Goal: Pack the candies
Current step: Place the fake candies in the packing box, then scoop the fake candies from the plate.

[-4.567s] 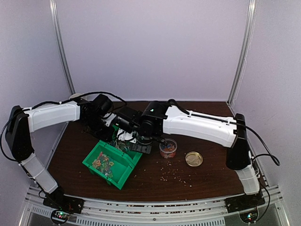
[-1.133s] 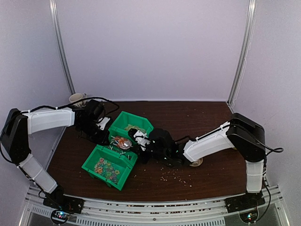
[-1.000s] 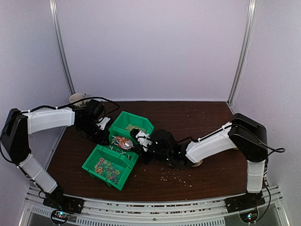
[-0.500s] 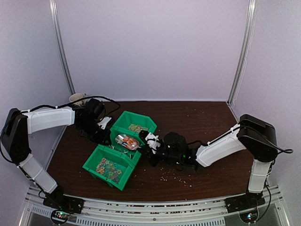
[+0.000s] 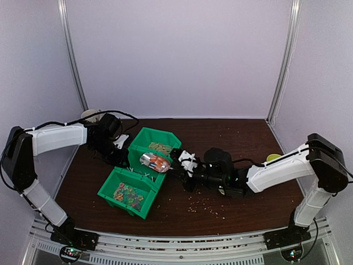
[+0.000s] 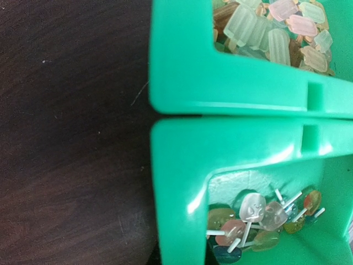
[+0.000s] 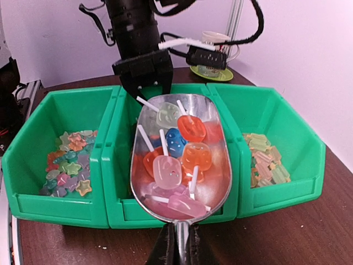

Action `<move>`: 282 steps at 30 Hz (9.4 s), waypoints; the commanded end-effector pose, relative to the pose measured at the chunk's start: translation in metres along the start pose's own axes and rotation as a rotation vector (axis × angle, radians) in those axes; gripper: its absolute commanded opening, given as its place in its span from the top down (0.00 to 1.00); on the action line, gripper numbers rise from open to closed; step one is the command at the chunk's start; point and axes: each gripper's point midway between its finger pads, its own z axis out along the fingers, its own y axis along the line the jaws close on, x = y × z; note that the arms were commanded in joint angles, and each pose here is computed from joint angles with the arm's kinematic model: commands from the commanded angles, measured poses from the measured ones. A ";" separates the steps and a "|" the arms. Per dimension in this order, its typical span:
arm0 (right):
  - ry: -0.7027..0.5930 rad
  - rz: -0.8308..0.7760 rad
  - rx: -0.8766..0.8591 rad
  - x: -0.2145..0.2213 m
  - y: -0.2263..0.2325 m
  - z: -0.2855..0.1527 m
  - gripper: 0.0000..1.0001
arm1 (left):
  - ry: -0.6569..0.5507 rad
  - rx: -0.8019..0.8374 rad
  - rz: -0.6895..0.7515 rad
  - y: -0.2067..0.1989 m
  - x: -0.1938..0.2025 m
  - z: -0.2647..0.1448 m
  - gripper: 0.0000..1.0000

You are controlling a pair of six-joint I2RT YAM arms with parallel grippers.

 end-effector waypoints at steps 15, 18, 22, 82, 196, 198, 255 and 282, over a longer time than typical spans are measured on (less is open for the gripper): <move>-0.070 -0.042 0.108 -0.094 -0.038 -0.107 1.00 | -0.116 0.065 0.005 -0.015 -0.037 -0.016 1.00; -0.017 -0.010 0.158 -0.090 -0.055 -0.118 1.00 | -0.118 0.065 0.005 -0.015 -0.037 -0.017 1.00; 0.049 0.019 0.238 -0.077 -0.076 -0.134 1.00 | -0.119 0.069 0.004 -0.016 -0.037 -0.018 1.00; 0.774 -0.061 0.294 0.056 -0.075 -0.148 1.00 | -0.128 0.066 0.009 -0.016 -0.038 -0.022 1.00; 0.971 -0.248 0.213 0.032 -0.060 0.033 1.00 | -0.096 -0.194 0.278 -0.030 -0.012 -0.013 1.00; 0.947 -0.239 0.195 0.028 -0.056 0.041 1.00 | -0.112 -0.178 0.281 -0.033 -0.013 -0.015 1.00; 0.142 0.134 0.191 0.037 -0.036 0.069 1.00 | -0.144 -0.097 0.264 -0.042 -0.016 -0.018 1.00; 0.003 0.092 0.315 0.015 -0.058 0.028 1.00 | -0.087 -0.158 0.232 -0.024 -0.012 -0.007 1.00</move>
